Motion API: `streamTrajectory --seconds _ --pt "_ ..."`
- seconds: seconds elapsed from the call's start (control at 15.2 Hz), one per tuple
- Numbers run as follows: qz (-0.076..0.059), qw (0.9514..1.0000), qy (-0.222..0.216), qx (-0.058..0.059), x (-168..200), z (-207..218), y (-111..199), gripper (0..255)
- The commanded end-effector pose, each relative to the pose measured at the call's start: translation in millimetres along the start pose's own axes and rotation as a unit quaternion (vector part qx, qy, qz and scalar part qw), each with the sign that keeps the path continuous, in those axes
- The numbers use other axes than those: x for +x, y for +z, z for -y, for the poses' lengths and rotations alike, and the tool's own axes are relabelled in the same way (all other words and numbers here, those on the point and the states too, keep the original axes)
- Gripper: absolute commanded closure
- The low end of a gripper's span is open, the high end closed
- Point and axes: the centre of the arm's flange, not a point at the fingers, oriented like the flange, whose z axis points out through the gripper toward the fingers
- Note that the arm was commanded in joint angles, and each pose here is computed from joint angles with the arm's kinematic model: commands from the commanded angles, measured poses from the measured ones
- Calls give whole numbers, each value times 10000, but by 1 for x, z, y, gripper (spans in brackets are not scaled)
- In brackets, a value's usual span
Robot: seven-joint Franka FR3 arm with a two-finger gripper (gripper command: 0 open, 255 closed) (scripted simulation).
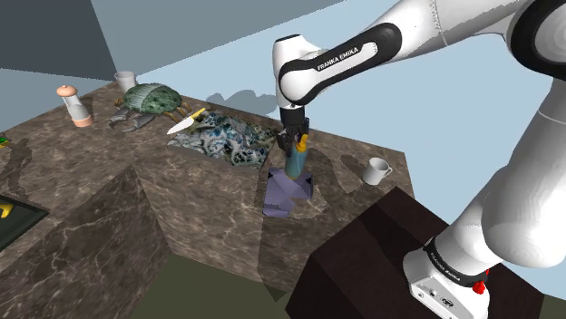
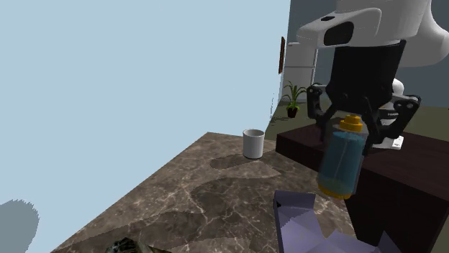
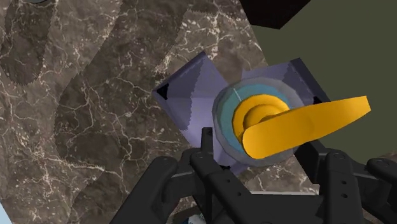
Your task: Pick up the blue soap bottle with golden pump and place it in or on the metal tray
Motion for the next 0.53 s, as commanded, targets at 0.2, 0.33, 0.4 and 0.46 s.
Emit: streamTrajectory --seconds 0.2,0.33,0.4,0.46 --pt "-2 10000 3 1 5 2 24 255" --pt "-2 10000 3 1 8 3 35 255" --pt "-2 10000 3 1 9 3 40 255" --pt "-2 10000 3 1 10 4 45 255"
